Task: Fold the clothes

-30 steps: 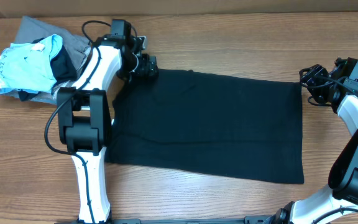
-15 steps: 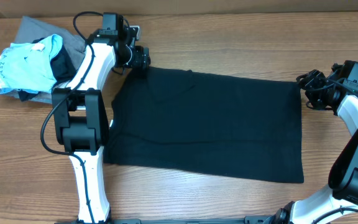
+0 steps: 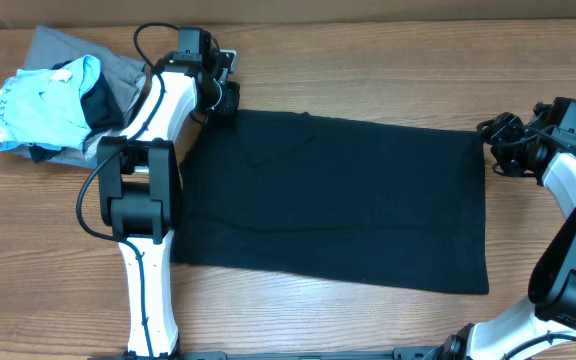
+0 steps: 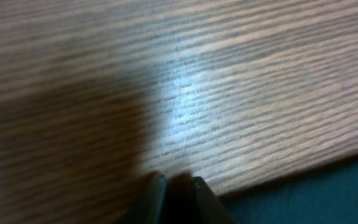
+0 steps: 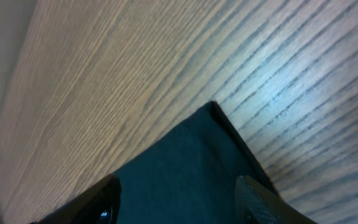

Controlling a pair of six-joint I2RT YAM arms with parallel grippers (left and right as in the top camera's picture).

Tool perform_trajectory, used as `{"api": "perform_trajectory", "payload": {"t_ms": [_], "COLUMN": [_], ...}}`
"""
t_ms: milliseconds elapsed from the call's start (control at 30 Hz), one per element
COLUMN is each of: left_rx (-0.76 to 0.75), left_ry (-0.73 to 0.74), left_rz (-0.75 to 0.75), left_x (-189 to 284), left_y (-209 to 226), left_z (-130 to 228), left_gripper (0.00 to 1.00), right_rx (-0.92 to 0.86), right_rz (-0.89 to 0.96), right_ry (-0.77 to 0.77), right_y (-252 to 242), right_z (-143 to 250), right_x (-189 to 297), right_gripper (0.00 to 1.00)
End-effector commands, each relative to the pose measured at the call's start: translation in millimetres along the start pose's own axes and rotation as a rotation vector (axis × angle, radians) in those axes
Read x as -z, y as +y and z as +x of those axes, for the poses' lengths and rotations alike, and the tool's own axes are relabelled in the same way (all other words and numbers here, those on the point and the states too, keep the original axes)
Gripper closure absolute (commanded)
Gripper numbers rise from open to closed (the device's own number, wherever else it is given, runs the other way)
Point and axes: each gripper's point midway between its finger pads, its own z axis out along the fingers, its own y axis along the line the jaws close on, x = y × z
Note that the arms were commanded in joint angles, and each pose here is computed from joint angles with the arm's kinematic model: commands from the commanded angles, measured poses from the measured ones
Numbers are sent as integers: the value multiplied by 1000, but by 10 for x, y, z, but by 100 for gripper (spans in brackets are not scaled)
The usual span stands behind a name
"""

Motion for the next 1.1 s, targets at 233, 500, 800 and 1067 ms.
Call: {"api": "perform_trajectory", "payload": {"t_ms": [233, 500, 800, 1067], "left_rx": [27, 23, 18, 26], "left_ry": [41, 9, 51, 52], "left_rz": [-5, 4, 32, 36], "left_x": [233, 534, 515, 516], "left_y": [43, -79, -217, -223], "left_z": [18, -151, -56, -52], "left_gripper": [96, 96, 96, 96], "right_rx": [50, 105, 121, 113], "right_rz": [-40, -8, 85, 122], "right_ry": [-83, -111, -69, 19], "right_y": [163, 280, 27, -93], "right_z": [-241, -386, -400, -186], "right_x": [13, -220, -653, -680], "right_gripper": [43, 44, 37, 60]}}
